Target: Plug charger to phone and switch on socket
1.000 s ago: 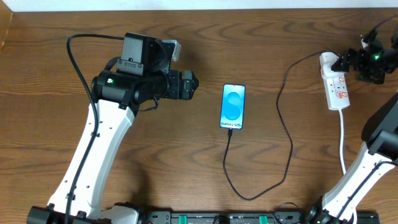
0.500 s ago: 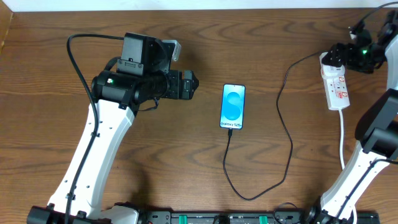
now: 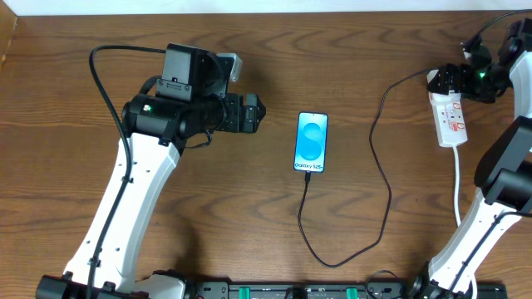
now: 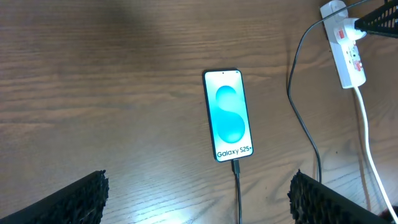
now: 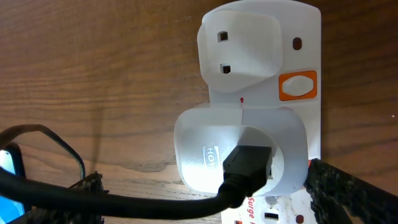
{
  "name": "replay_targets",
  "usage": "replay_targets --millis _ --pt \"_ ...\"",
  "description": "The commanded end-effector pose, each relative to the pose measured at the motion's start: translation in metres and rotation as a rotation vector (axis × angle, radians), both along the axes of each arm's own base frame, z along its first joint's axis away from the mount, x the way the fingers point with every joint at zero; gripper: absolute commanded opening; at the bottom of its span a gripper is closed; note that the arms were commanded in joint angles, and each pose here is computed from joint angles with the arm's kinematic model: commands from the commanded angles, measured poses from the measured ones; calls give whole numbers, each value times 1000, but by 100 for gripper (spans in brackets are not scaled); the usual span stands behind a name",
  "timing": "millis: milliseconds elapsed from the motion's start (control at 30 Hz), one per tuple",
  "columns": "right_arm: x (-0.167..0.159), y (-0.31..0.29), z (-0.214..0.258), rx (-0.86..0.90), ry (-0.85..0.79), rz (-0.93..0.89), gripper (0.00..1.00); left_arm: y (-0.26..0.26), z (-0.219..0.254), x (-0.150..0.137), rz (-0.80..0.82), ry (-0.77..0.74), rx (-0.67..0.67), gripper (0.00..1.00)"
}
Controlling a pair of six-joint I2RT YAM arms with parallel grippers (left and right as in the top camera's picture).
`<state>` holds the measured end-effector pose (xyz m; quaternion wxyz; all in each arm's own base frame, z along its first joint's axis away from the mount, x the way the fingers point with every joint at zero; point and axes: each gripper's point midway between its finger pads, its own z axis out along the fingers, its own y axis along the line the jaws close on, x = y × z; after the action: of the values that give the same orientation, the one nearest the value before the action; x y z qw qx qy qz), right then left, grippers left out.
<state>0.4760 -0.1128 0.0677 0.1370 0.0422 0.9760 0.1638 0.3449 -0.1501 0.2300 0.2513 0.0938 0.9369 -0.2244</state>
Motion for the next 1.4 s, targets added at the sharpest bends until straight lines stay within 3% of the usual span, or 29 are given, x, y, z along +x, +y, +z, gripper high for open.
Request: replay_targets --millis 0,433,1100,1367 --pt "-1 7 -9 24 14 14 99 2 1 0 -7 -12 14 93" --pt "-21 23 -53 105 79 -28 99 2 1 0 -7 -12 14 93" --pt "-28 57 -39 308 94 -15 99 2 1 0 -7 -12 14 93" --pt "-27 58 -38 309 88 -12 99 2 1 0 -7 -12 14 93"
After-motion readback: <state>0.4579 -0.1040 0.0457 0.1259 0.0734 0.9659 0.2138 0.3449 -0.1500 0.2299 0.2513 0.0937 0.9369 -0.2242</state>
